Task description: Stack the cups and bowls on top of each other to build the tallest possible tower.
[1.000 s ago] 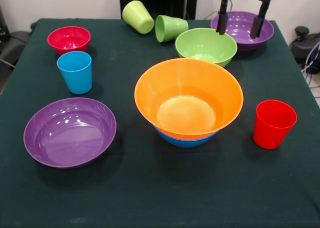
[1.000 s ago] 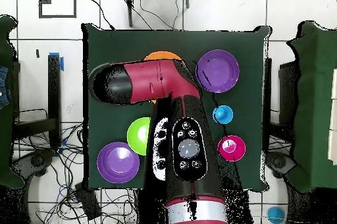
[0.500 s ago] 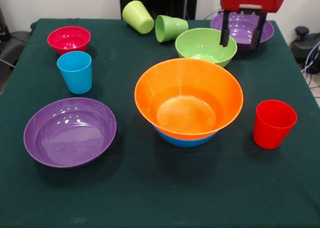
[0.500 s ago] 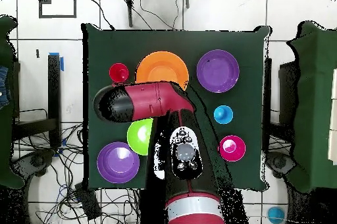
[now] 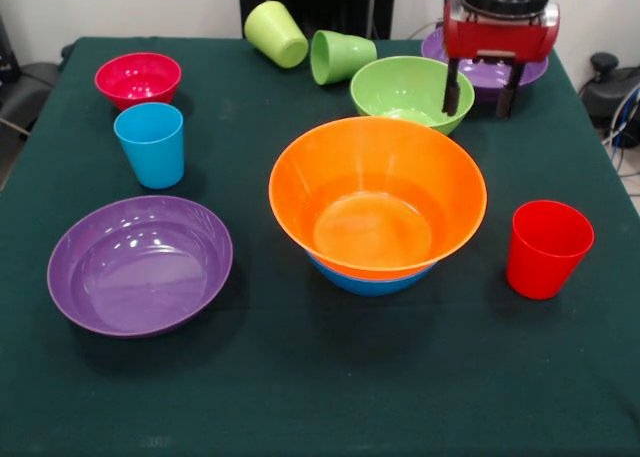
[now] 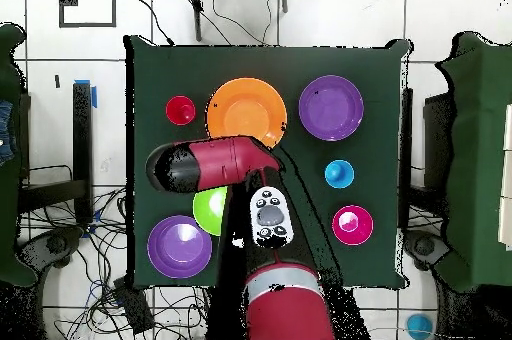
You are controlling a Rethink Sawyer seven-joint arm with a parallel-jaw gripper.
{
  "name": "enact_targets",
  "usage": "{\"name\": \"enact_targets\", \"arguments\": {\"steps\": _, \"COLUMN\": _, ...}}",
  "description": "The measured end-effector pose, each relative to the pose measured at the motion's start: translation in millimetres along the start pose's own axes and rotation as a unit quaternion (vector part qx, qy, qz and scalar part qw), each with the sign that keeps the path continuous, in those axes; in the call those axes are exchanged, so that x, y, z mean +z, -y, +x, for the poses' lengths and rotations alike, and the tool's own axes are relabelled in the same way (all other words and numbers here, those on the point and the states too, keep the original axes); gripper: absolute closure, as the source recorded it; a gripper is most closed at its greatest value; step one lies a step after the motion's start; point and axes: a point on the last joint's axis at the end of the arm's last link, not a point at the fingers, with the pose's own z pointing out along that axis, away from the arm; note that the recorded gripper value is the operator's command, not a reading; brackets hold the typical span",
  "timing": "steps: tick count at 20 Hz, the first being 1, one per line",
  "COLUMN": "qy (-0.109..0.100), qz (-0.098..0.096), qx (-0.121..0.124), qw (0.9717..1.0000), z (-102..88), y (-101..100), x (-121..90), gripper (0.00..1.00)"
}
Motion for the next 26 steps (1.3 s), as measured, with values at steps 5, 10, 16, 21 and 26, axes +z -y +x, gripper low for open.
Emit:
{"name": "enact_targets", "arguments": {"steps": 5, "qy": -0.02, "qz": 0.0, "qx": -0.005, "qw": 0.9998, "z": 12.0, "y": -7, "x": 23, "gripper": 0.0}}
{"name": "enact_targets", "arguments": {"steps": 10, "qy": -0.031, "qz": -0.002, "qx": -0.003, "qw": 0.9995, "z": 11.6, "y": -14, "x": 50, "gripper": 0.0}}
{"name": "enact_targets", "arguments": {"steps": 16, "qy": -0.033, "qz": -0.007, "qx": 0.007, "qw": 0.9994, "z": 1.3, "y": -21, "x": 65, "gripper": 0.0}}
{"name": "enact_targets", "arguments": {"steps": 21, "qy": -0.026, "qz": -0.006, "qx": 0.009, "qw": 0.9996, "z": -9.9, "y": -21, "x": 69, "gripper": 0.0}}
{"name": "enact_targets", "arguments": {"steps": 26, "qy": -0.021, "qz": -0.004, "qx": 0.011, "qw": 0.9997, "z": -14.9, "y": -19, "x": 67, "gripper": 0.0}}
